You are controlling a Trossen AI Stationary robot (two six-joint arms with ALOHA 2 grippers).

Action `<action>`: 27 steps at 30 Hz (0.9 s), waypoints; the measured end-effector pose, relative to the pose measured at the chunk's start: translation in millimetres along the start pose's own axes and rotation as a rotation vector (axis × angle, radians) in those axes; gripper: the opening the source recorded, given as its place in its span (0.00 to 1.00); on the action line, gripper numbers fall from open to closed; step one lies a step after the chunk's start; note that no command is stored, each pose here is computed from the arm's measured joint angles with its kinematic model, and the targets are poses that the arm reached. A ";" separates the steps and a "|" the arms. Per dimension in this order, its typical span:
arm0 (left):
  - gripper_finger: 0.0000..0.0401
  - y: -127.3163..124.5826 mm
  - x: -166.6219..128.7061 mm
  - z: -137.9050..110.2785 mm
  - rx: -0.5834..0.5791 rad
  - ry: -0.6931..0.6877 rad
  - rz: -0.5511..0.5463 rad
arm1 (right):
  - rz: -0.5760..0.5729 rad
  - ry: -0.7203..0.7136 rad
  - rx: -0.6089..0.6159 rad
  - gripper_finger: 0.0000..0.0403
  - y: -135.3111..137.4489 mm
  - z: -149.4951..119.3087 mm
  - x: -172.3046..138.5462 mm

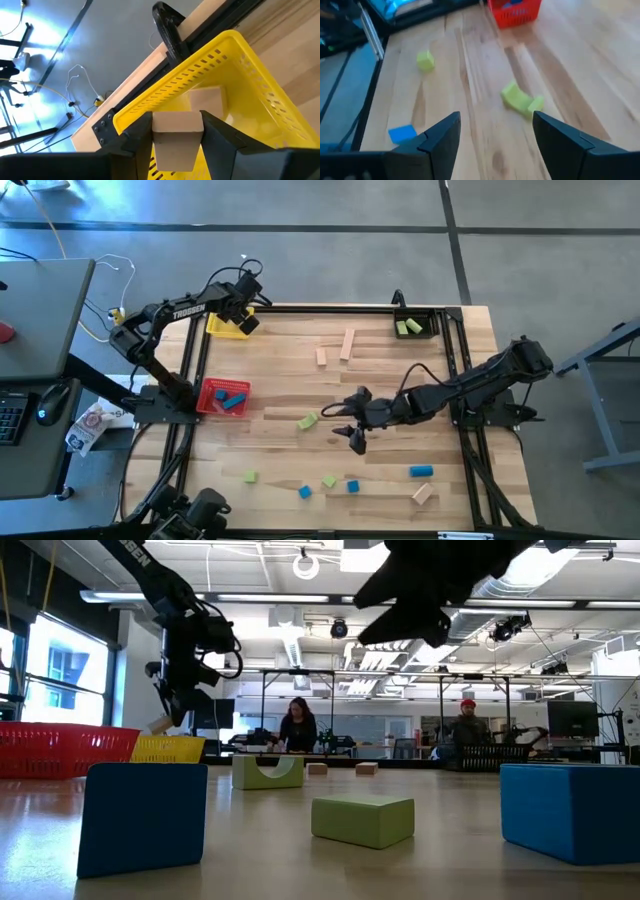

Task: Sort & place blocks by color
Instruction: Put the brown block into the yellow bin, then put the blue block into the red bin

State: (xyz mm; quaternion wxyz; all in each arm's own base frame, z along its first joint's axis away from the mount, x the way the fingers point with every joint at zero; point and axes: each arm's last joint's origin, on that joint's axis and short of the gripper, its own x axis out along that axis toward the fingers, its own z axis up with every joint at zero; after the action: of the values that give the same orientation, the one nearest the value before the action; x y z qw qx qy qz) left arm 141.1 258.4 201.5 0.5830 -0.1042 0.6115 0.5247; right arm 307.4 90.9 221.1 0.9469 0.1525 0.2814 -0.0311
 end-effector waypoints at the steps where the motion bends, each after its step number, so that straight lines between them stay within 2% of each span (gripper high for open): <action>1: 0.32 0.0 0.0 0.0 0.000 0.000 0.000 | 0.000 0.012 0.005 0.58 1.4 -2.0 -0.5; 14: 0.51 -1.0 -0.4 -0.8 -0.002 0.006 -0.014 | 0.106 0.078 -0.079 0.58 39.4 -26.8 -13.6; 22: 0.53 -3.5 -17.0 1.2 0.044 0.049 -0.053 | 0.163 0.100 -0.131 0.58 57.9 -39.3 -22.3; 27: 0.53 -13.5 -38.6 -2.0 0.067 0.036 -0.173 | 0.194 0.106 -0.193 0.58 67.6 -48.4 -21.9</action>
State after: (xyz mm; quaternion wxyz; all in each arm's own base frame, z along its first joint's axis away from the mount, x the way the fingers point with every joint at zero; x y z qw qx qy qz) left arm 161.4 232.3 225.7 0.6181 -0.1467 0.6278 0.4498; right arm 273.4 169.5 212.8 0.9395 0.0887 0.3165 0.0959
